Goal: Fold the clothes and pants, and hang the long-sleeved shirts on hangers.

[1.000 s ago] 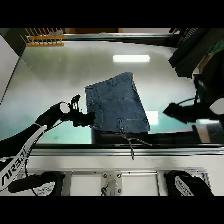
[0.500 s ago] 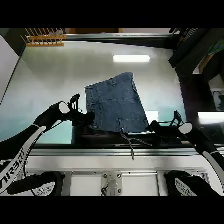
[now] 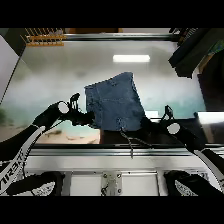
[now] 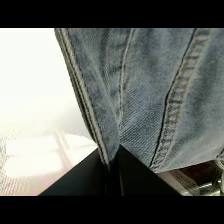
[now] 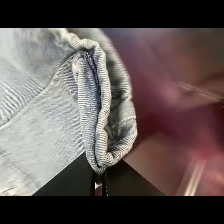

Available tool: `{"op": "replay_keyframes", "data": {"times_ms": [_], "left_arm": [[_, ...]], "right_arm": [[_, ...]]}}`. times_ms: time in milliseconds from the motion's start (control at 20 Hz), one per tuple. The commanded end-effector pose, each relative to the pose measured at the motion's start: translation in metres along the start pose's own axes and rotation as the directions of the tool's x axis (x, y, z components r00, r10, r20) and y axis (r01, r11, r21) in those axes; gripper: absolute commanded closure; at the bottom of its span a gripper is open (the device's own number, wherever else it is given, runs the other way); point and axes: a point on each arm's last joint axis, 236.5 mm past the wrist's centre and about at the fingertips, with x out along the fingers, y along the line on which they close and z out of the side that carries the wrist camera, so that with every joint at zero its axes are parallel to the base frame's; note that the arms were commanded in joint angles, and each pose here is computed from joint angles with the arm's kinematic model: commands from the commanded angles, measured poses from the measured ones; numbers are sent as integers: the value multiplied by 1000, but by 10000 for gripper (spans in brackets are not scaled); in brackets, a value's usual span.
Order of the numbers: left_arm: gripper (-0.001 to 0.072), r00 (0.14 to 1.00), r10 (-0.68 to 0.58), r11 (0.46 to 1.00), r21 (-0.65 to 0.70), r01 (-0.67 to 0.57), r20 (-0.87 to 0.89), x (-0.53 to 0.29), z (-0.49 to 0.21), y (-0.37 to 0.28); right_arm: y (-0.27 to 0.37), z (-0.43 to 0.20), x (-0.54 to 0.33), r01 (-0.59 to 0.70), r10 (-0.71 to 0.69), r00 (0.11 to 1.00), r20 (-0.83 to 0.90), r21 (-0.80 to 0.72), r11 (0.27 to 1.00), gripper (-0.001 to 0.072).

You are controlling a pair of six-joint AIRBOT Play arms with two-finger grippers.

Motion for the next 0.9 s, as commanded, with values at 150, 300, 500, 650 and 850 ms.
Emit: {"op": "replay_keyframes", "data": {"times_ms": [150, 300, 500, 650, 850], "left_arm": [[681, 965, -168, 979, 152, 138, 203, -136, 22, -71], [680, 840, -398, 901, 329, 283, 369, -257, -1, -143], [681, 650, -576, 810, 452, 373, 496, -370, -57, -182], [681, 619, -594, 802, 440, 405, 513, -383, -76, -179], [681, 765, -489, 872, 229, 432, 419, -294, -56, -146]], "right_arm": [[143, 109, -170, -93, 250, 937, 243, -517, 851, 682], [217, 104, -310, -63, 396, 854, 338, -688, 723, 683], [261, 58, -435, -64, 549, 741, 388, -772, 632, 683], [266, 51, -456, -114, 577, 710, 404, -743, 659, 683], [241, 83, -366, -134, 369, 885, 285, -603, 786, 683]]}}
